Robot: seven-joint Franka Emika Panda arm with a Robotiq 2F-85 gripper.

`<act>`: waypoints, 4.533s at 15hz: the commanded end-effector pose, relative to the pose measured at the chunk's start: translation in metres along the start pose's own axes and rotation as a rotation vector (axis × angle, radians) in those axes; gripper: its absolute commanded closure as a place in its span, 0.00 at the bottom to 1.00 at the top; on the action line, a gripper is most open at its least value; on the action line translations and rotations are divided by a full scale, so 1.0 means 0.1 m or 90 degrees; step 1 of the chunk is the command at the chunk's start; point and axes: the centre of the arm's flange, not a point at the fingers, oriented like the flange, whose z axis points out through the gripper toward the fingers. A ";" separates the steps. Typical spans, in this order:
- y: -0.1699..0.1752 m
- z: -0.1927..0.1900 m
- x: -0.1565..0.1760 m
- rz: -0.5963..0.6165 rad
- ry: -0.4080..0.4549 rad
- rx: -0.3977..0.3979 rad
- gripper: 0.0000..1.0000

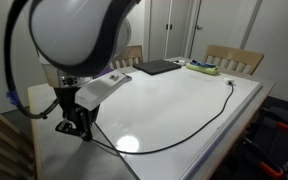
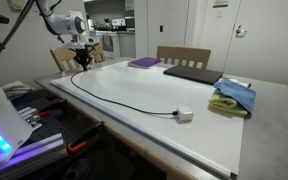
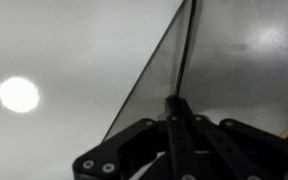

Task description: Form a loose circle with the cable

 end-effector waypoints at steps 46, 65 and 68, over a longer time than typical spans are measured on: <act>2.43 -0.71 -1.04 0.649 0.138 -0.065 0.99; 3.29 -0.55 -1.92 1.414 0.187 -0.080 0.99; 3.29 -0.47 -2.26 1.538 0.186 -0.095 0.99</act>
